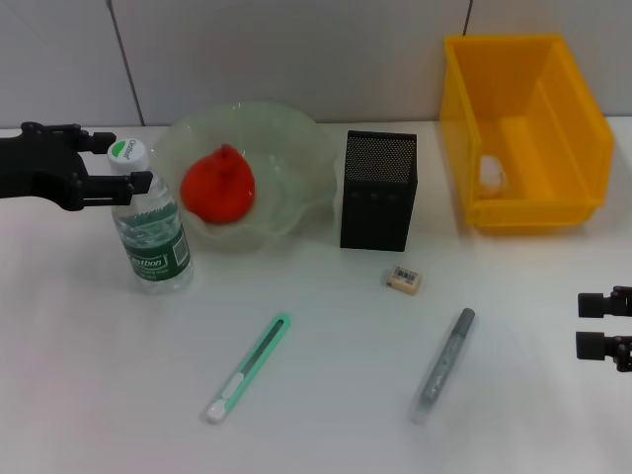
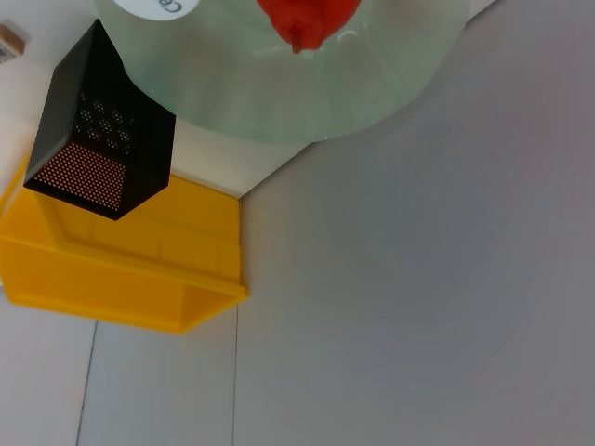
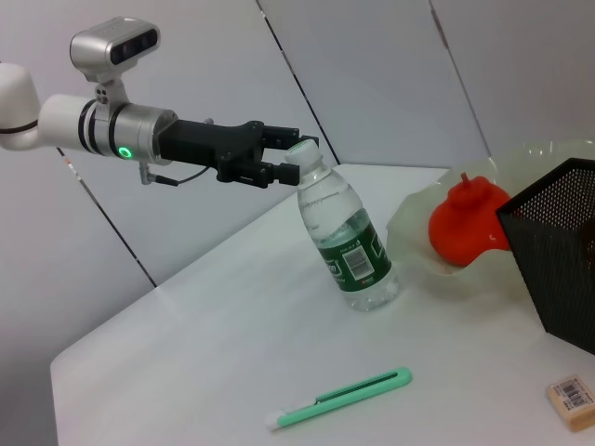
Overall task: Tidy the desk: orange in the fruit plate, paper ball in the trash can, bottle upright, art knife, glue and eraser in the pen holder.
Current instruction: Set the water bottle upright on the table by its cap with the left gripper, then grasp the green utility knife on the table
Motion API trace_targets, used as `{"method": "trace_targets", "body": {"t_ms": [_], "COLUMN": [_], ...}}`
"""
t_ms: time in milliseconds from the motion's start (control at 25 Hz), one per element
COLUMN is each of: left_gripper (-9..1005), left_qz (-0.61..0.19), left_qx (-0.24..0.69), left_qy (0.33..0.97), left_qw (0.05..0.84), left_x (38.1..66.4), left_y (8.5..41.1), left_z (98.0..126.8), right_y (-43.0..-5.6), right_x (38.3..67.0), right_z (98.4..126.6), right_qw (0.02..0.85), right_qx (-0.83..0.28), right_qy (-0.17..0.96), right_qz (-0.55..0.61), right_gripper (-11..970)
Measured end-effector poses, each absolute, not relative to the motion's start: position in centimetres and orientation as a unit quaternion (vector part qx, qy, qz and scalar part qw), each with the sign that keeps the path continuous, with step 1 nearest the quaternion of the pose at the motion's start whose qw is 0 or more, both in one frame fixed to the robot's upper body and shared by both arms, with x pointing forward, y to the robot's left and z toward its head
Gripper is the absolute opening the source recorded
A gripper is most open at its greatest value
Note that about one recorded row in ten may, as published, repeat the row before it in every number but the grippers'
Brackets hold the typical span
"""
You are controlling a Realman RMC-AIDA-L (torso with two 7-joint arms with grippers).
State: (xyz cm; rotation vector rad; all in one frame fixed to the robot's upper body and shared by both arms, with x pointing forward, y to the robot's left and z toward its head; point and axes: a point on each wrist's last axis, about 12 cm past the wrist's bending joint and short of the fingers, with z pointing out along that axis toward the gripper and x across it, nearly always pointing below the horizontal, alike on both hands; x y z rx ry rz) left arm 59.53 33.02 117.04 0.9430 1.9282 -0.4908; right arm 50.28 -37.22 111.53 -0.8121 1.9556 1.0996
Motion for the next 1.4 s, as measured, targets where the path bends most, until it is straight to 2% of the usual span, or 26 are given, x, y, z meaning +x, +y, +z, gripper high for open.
{"method": "trace_targets", "body": {"t_ms": [560,600,720,760,920,1000,1160,1400], "left_gripper": [799,808,808,809,809,809,810,811], "left_qz": [-0.202,-0.242,-0.284,-0.343,-0.399,-0.441,-0.454,-0.434], "left_qx": [0.381,0.354,0.34,0.339,0.349,0.363,0.371,0.384], "left_qy": [0.779,0.756,0.733,0.701,0.684,0.689,0.698,0.741], "left_qw": [0.454,0.495,0.515,0.525,0.502,0.447,0.411,0.339], "left_x": [59.4,58.6,57.6,56.3,55.0,54.2,53.7,53.4], "left_y": [33.1,34.2,34.9,35.4,35.0,33.5,32.3,29.5], "left_z": [117.2,119.0,120.6,122.3,122.8,122.0,121.7,123.1], "right_y": [-37.2,-37.2,-37.3,-37.3,-37.1,-37.1,-37.1,-37.4], "right_x": [50.2,50.3,50.2,50.3,50.3,50.4,50.4,50.2], "right_z": [111.6,111.7,111.7,111.8,112.1,112.2,112.2,112.7], "right_qw": [0.369,0.371,0.373,0.373,0.373,0.374,0.373,0.371], "right_qx": [-0.317,-0.317,-0.318,-0.319,-0.33,-0.336,-0.341,-0.354], "right_qy": [0.76,0.759,0.758,0.757,0.75,0.748,0.748,0.745], "right_qz": [0.43,0.431,0.431,0.431,0.435,0.434,0.431,0.426], "right_gripper": [768,768,768,768,768,768,768,768]}}
